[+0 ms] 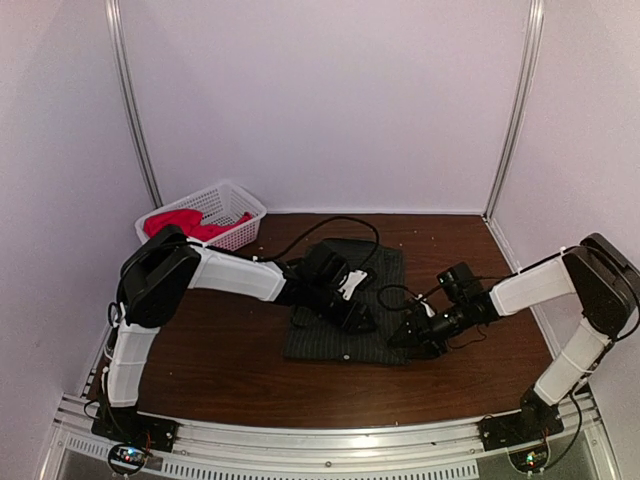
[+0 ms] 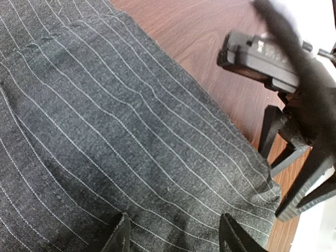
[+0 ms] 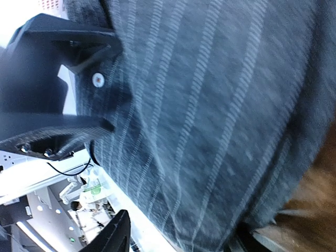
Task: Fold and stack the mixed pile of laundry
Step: Smooth out the 2/3-rectangle-folded T-shirt at the center of the board.
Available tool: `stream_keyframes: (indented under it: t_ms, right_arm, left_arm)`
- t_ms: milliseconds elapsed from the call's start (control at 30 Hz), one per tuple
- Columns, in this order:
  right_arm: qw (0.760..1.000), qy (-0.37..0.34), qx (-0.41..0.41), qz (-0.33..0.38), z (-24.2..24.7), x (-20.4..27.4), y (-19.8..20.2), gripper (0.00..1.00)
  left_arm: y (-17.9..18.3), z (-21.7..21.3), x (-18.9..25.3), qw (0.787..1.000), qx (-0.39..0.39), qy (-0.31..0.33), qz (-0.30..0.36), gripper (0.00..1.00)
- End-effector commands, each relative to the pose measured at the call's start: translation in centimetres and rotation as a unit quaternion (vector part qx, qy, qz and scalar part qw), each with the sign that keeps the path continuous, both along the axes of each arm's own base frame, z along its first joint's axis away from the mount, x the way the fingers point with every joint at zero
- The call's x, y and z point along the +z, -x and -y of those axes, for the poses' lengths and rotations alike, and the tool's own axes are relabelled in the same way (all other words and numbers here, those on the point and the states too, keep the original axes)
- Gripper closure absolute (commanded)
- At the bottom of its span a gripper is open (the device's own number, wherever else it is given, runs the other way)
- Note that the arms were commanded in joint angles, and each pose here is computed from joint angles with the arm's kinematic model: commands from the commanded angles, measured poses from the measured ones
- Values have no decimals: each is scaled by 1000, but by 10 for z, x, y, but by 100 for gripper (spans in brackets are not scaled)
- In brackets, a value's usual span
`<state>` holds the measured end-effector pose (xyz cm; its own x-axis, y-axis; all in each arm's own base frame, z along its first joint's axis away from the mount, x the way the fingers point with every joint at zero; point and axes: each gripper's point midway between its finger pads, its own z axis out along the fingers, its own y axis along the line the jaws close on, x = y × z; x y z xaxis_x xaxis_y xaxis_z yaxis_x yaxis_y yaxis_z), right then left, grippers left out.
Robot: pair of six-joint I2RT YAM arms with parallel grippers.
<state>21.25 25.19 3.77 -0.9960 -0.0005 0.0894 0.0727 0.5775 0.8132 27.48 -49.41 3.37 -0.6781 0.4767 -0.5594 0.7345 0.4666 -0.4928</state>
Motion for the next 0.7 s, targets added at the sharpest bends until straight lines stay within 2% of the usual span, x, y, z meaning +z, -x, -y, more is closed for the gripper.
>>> stream_keyframes:
  t_ms: [0,133,233,300,433,567,667]
  right_arm:
    - [997,22,23,64,-3,-1,-18,42]
    - [991,15,35,125,-5,13,-31,40]
    - [989,-12,59,134,-13,18,-29,41]
    - [990,-39,84,107,-19,16,-19,46]
    - [990,-68,115,53,-19,15,5,48]
    - [993,-23,118,-16,-6,-2,24,49]
    - [992,3,123,-22,4,2,34,51]
  left_arm:
    - [5,-16,-43,998,11,-50,-33,40]
    - [6,-16,-44,998,9,-51,-32,40]
    - [6,-16,-45,998,10,-50,-32,40]
    - [5,-17,-46,998,11,-52,-34,40]
    - [4,-16,-47,998,14,-54,-34,40]
    - [4,-16,-48,998,17,-54,-35,40]
    - [4,-16,-49,998,19,-52,-37,40]
